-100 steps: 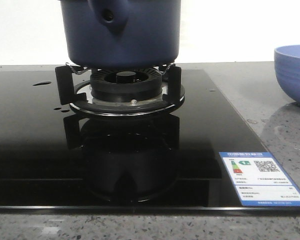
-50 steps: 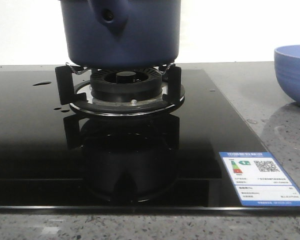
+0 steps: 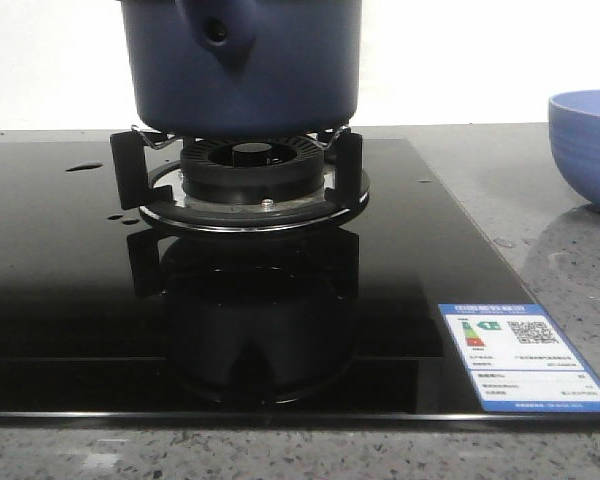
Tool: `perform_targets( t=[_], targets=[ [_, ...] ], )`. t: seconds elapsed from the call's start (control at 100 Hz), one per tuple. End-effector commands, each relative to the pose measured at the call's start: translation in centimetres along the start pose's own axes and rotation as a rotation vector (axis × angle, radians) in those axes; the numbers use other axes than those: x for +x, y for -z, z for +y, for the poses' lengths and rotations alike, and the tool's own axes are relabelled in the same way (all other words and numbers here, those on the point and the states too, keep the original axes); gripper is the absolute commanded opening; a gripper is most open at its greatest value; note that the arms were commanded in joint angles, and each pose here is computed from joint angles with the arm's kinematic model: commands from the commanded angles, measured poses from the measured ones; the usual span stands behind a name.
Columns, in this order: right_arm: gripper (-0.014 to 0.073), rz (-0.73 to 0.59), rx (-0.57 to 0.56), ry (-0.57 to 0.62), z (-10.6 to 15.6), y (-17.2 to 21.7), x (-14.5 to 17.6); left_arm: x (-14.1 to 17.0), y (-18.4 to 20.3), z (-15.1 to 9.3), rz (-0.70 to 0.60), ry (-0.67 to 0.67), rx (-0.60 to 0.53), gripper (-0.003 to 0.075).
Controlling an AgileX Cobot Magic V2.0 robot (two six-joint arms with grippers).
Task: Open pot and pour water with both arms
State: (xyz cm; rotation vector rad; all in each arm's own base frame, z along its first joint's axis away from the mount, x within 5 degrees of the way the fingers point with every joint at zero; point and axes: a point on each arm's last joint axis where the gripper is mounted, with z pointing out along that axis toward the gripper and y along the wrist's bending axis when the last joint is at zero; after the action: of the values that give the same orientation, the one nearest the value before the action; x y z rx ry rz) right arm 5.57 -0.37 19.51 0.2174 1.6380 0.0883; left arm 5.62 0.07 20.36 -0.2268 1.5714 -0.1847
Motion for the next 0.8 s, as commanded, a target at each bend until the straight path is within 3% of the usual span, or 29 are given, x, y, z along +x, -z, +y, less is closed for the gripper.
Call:
perform_targets(
  t=[0.0,0.22,0.31,0.4,0.52,0.63,0.79],
  targets=[
    [-0.0066,-0.09,-0.024,-0.12,0.0,0.0,-0.1,0.3,0.1,0.1,-0.064,0.083,0.014,-0.0019],
    [-0.0066,-0.1,-0.053,-0.396,0.2,0.0,-0.3,-0.5,0.1,0.2,-0.132,0.401,0.028,-0.0019],
    [-0.0066,-0.117,-0.067,-0.419,0.4,0.2,-1.1,-1.3,0.3,0.0,-0.156,0.452,0.042,-0.0019],
    [-0.0066,-0.121,-0.091,-0.394,0.9,0.7,-2.8,-3.1,0.7,-0.7,-0.166,0.383,0.073,-0.0019],
    [-0.0066,-0.124,-0.114,-0.281,1.9,1.6,-6.4,-6.5,1.3,-2.2,-0.125,0.163,0.093,-0.002],
    [-0.0066,-0.025,-0.111,-0.118,2.7,1.6,-9.0,-9.8,1.3,-3.5,-0.042,-0.033,0.104,-0.0019],
    [-0.0066,0.077,-0.146,0.029,3.9,0.5,-13.0,-13.7,0.7,-5.2,0.015,-0.14,0.182,-0.0019]
  ],
)
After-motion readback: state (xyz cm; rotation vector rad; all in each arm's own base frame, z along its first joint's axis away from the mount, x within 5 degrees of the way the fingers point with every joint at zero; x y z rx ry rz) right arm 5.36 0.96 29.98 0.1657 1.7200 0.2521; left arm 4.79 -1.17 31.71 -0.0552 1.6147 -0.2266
